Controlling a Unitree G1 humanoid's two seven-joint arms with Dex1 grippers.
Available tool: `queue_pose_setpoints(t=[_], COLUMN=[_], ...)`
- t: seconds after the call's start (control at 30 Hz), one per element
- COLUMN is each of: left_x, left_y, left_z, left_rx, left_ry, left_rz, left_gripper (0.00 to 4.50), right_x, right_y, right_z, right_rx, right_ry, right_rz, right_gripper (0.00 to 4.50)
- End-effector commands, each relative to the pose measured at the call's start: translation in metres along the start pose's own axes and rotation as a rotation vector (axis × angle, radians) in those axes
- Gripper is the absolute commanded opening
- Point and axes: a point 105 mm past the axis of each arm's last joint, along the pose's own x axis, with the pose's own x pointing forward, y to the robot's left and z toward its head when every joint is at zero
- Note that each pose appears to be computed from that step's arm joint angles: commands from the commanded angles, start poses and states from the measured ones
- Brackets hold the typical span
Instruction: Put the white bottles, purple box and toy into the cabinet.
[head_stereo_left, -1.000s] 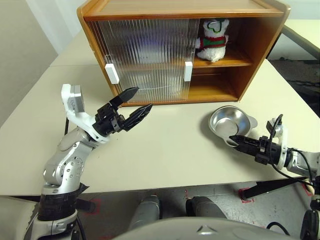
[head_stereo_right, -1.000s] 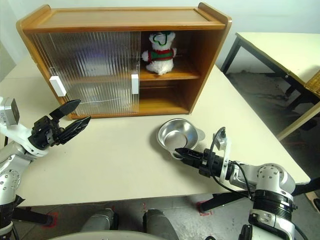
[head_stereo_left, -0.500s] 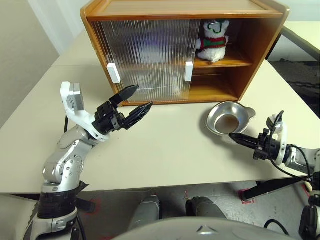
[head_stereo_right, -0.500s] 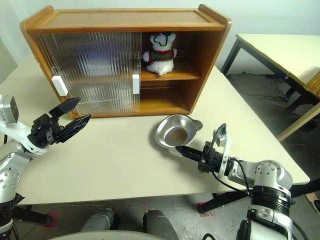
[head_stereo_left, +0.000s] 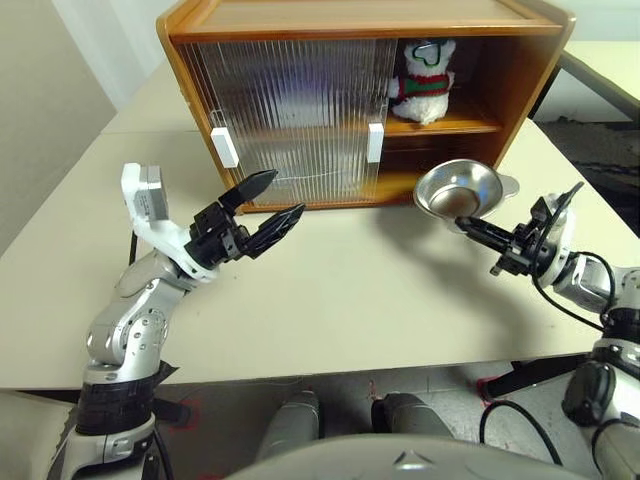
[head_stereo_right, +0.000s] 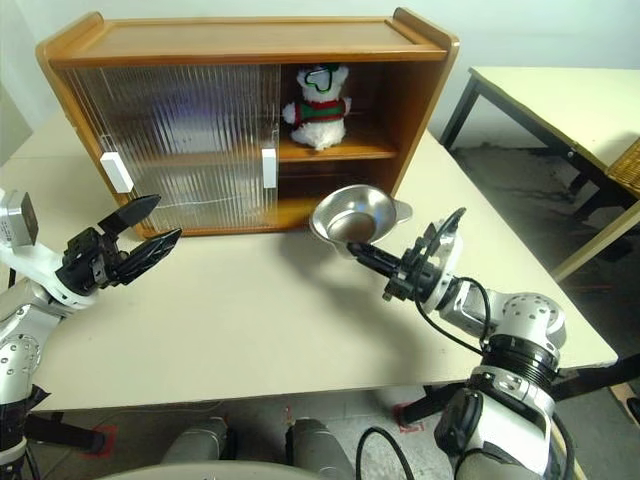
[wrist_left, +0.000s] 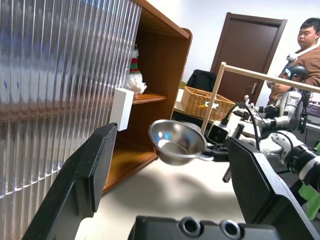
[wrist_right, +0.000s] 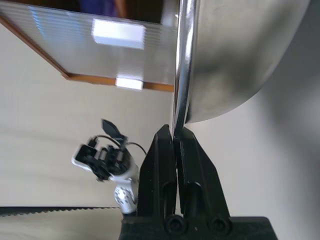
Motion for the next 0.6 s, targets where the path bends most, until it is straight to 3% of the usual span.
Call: queue_pose_setpoints(t=[0.03,0.3,0.6], left_x=[0.0,-0.002,-0.004], left_y=[0.001,0.002,0.002], left_z=[-0.002,0.002,0.005], left_rx=[0.014,0.031,0.039], left_ry=[0.015,0.018,0.023], left_rz=[0.002,0.014,0.023], left_gripper=[4.5,4.5,4.5], right_x=[0.014,0.057,0.076], right_y=[0.006,0.003,0.004], right_z=[0.002,0.001,0.015], right_rx=[0.032,0.072,0.083], right_ry=[-0.007,-0.036,-0.11], right_rz=[0.044,0.065,0.062], right_gripper=[0.03,0.03,0.03])
